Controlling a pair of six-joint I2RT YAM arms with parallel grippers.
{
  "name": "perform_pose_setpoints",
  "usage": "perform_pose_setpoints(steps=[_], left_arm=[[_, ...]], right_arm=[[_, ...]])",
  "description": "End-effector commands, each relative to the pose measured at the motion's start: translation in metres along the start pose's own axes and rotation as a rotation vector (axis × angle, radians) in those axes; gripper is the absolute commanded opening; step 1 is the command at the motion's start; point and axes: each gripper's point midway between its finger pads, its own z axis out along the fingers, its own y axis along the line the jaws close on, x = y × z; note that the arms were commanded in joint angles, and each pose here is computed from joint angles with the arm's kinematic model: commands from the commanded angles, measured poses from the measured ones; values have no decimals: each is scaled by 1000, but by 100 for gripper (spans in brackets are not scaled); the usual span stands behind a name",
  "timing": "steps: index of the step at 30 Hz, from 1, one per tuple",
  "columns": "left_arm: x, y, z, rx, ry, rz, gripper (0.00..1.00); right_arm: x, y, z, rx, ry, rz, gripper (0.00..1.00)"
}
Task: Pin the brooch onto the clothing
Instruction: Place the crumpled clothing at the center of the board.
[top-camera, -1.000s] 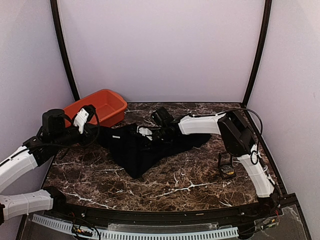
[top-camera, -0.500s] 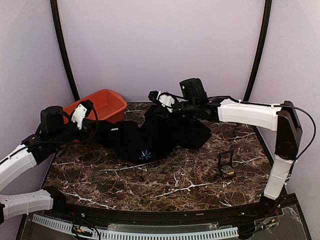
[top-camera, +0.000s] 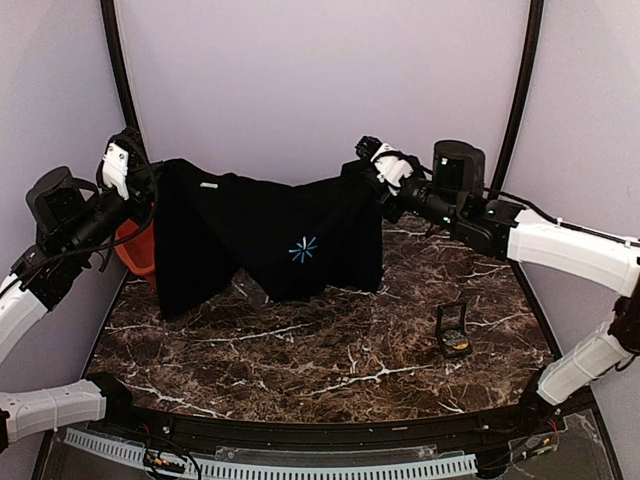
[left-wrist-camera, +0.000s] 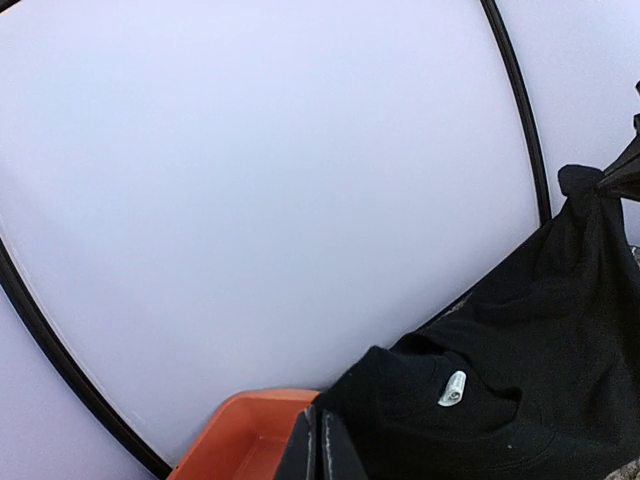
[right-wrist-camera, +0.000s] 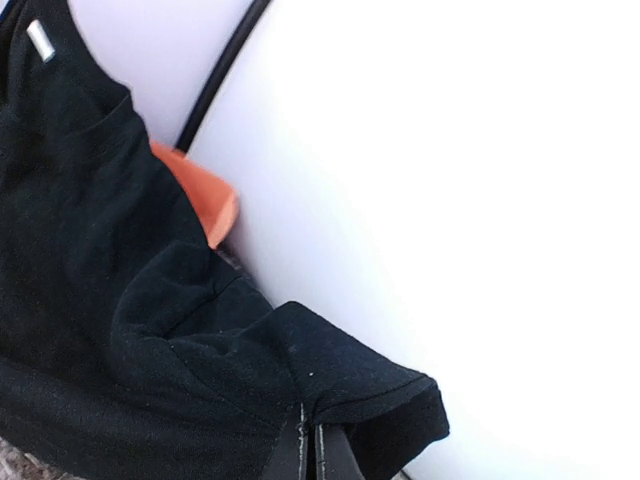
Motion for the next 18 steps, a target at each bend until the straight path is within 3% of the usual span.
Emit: perform_pose_setpoints(steps=[1, 5, 9, 14, 18], left_arm=[[-53, 4, -13, 27, -175, 32, 1], [-67, -2, -23, 74, -229, 24, 1], [-40, -29, -25, 211, -139, -6, 1], [51, -62, -34, 300, 142, -73, 1], [125, -66, -46, 252, 408, -77, 1]], right_arm=[[-39, -53, -49, 218, -143, 46, 0], [-25, -31, -63, 121, -128, 83, 0], [19, 38, -60, -160, -28, 120, 0], [84, 126, -80, -460, 106, 188, 0], [123, 168, -78, -565, 322, 123, 1]])
